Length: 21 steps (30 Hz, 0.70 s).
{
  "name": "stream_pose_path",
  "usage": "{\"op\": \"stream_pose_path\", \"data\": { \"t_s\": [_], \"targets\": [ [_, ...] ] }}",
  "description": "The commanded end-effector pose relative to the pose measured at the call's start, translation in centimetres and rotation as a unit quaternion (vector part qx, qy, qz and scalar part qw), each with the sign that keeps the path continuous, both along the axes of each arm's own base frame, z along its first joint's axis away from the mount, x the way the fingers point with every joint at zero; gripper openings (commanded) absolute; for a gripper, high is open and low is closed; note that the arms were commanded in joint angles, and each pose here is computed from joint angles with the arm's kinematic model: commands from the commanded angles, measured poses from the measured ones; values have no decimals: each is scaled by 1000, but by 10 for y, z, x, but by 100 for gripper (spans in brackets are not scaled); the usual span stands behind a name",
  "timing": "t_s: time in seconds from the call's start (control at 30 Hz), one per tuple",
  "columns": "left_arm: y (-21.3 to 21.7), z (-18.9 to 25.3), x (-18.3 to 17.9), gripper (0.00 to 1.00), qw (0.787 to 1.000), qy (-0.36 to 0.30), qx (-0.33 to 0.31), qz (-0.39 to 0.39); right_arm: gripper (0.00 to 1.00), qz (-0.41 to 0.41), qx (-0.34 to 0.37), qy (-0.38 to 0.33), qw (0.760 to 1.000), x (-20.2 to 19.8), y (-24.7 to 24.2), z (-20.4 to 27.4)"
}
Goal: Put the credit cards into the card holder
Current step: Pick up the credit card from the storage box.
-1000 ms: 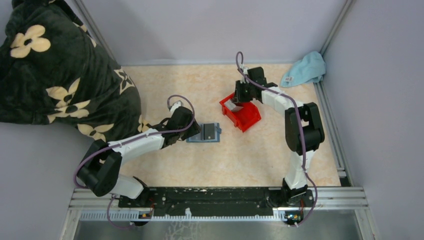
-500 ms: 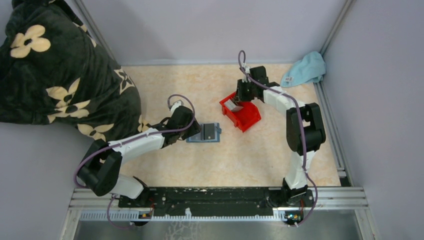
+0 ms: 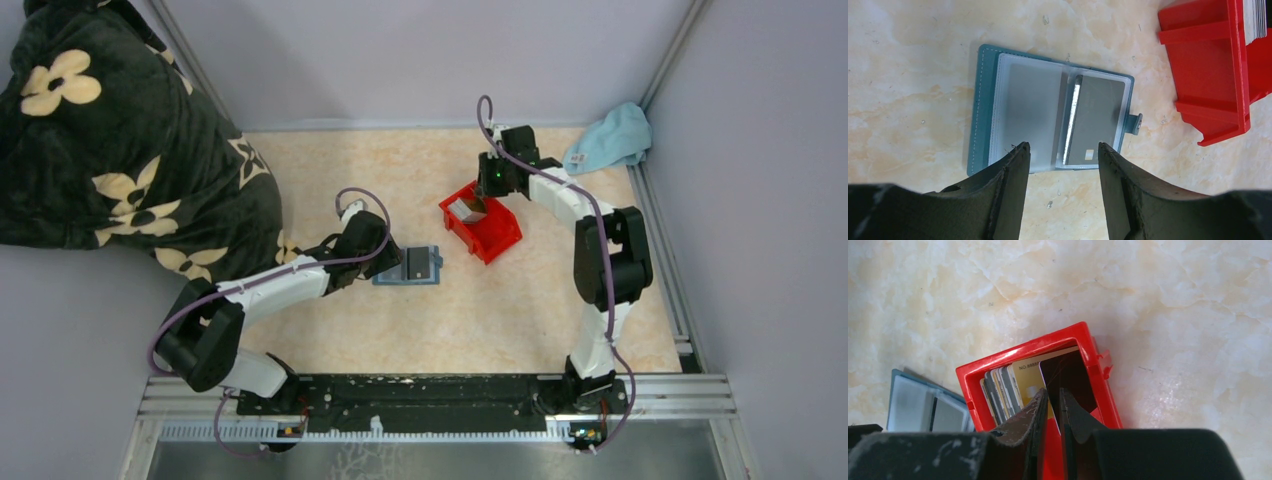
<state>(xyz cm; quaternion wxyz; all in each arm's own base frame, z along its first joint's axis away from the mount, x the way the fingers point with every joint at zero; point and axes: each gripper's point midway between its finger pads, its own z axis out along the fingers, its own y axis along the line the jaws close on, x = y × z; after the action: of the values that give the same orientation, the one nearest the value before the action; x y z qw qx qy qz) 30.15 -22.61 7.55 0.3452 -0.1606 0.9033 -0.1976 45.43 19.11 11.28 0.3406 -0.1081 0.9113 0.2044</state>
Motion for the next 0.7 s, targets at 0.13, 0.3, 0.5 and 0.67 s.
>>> {"op": "stream_pose_path", "data": {
  "t_s": [0.13,0.3,0.5,0.67],
  "targets": [
    [-6,7,9,59,1000,-7,-11,0,15,-18,-58,-42,997,14,-18,16],
    [-7,6,9,59,1000,-7,-12,0,15,-19,-75,-37,996,13,-17,3],
    [-8,4,9,59,1000,-6,-12,-1,15,-18,-93,-29,995,13,-15,-13],
    [-10,5,11,59,1000,-8,-16,-2,14,-15,-108,-22,994,12,-12,-27]
  ]
}}
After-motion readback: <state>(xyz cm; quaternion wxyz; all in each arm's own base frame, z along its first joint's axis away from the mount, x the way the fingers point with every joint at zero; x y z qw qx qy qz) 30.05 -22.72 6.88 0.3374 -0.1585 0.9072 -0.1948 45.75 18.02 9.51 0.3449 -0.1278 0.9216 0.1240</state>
